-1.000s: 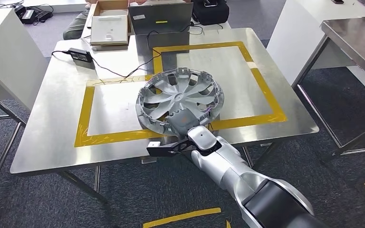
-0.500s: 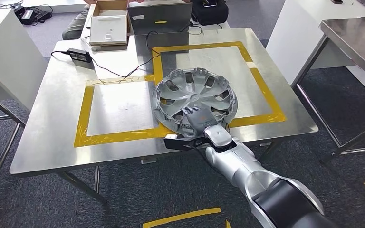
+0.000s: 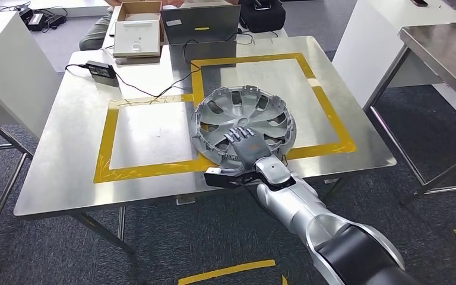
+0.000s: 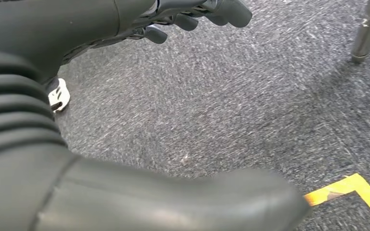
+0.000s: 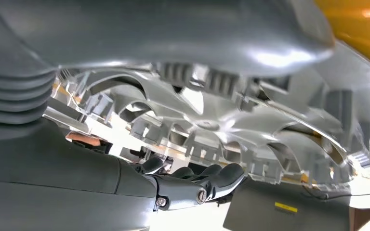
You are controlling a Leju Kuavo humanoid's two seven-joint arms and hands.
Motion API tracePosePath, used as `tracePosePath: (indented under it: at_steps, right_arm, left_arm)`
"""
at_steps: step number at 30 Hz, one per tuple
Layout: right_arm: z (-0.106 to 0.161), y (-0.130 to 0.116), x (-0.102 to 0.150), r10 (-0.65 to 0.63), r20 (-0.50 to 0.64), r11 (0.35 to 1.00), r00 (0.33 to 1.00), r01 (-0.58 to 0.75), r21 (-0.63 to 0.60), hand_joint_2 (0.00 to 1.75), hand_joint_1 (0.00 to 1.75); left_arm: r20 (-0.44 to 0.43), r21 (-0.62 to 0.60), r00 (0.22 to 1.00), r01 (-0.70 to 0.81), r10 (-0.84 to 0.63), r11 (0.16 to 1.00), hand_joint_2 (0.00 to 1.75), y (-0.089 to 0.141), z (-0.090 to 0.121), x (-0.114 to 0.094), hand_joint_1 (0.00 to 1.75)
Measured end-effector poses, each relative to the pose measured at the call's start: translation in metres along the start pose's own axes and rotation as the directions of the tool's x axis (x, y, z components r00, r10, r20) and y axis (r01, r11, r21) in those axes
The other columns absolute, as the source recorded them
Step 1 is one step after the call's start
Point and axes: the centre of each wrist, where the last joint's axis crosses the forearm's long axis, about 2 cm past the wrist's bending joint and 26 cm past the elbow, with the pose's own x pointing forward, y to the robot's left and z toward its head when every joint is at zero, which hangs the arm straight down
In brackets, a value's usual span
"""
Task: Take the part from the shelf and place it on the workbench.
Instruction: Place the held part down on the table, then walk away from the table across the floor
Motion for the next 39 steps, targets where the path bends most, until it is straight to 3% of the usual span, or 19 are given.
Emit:
tracePosePath:
  at_steps: [31, 39]
  right_arm:
    - [0.003, 0.005, -0.005, -0.037, -0.013, 0.999, 0.999, 0.036, -0.009, 0.0, 0.0]
    - [0.0, -0.007, -0.007, -0.058, 0.022, 0.991, 0.998, 0.061, -0.119, 0.0, 0.0]
  left_arm:
    - [-0.008, 0.002, 1.0, 0.007, -0.007, 1.0, 0.0, 0.004, -0.003, -0.004, 0.0]
    - [-0.004, -0.005, 1.0, 0.014, -0.014, 1.0, 0.0, 0.004, -0.003, -0.003, 0.0]
